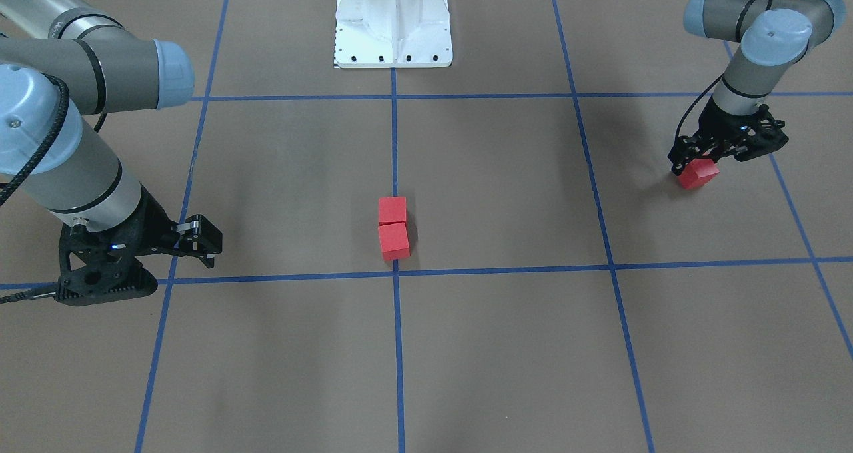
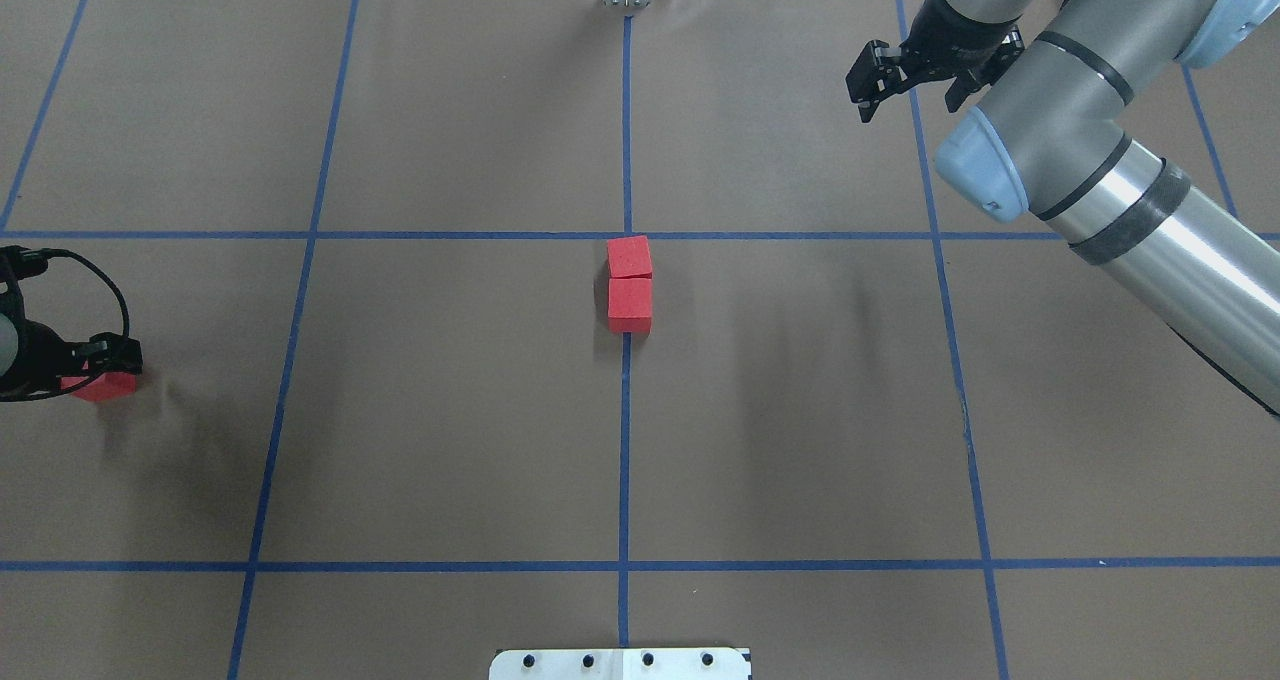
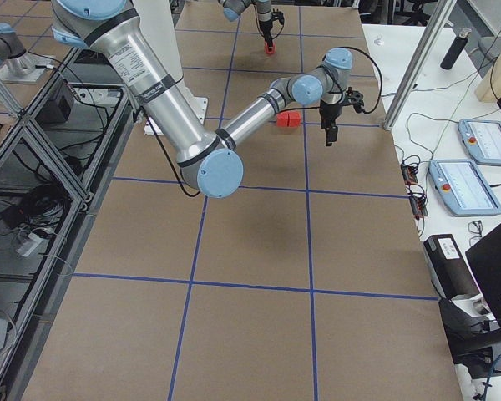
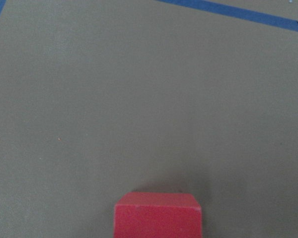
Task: Form red blocks into L shape at center
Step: 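Lift the red cube and carry it toward the center pair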
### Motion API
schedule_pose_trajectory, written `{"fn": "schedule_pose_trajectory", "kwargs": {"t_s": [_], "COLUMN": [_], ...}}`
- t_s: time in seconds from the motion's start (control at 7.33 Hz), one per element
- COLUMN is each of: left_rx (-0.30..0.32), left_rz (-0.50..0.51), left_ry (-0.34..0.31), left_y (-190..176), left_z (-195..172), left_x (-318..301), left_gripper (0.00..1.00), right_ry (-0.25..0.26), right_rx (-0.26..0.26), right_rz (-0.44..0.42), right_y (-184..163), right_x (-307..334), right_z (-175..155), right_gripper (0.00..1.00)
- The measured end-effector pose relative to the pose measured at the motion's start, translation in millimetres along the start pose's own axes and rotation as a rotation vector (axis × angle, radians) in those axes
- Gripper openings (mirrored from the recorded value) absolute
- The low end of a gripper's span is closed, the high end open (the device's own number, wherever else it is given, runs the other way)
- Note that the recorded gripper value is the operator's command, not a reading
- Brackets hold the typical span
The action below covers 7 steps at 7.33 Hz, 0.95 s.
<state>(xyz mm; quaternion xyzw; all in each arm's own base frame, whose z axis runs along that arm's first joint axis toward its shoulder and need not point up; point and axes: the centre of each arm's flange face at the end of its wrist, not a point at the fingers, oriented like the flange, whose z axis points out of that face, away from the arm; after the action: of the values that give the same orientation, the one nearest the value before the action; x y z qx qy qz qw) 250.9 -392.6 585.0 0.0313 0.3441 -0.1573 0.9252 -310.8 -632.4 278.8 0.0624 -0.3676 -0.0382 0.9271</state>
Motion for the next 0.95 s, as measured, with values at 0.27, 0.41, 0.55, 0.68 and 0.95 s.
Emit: {"fn": "schedule_pose_trajectory", "kwargs": {"t_s": [0.27,0.41,0.55,0.68,0.95], "left_rx": [0.005,0.007,0.010,0.011,0.045], "left_rz": [0.002,0.002,0.005,0.017,0.104], "left_ry": [0.000,0.001,0.007,0.019,0.075], "left_y": [0,-1,-1,-2,-11], "left_z": [0,-2,-5,-11,-36], "left_x": [0,0,1,5,29], "left_gripper": [0.00,0.00,0.00,0.00,0.00], "right_ry": [-0.001,-0.001,0.000,0.000,0.001], "right_rx": [-0.001,-0.002,-0.003,-0.004,-0.006], "right_rz": [0.002,0.002,0.002,0.002,0.001], "right_y": [0,0,0,0,0], "right_x": [0,0,0,-1,0], "right_z": [0,1,2,2,3], "right_gripper": [0.99,0.99,0.99,0.99,0.99]}}
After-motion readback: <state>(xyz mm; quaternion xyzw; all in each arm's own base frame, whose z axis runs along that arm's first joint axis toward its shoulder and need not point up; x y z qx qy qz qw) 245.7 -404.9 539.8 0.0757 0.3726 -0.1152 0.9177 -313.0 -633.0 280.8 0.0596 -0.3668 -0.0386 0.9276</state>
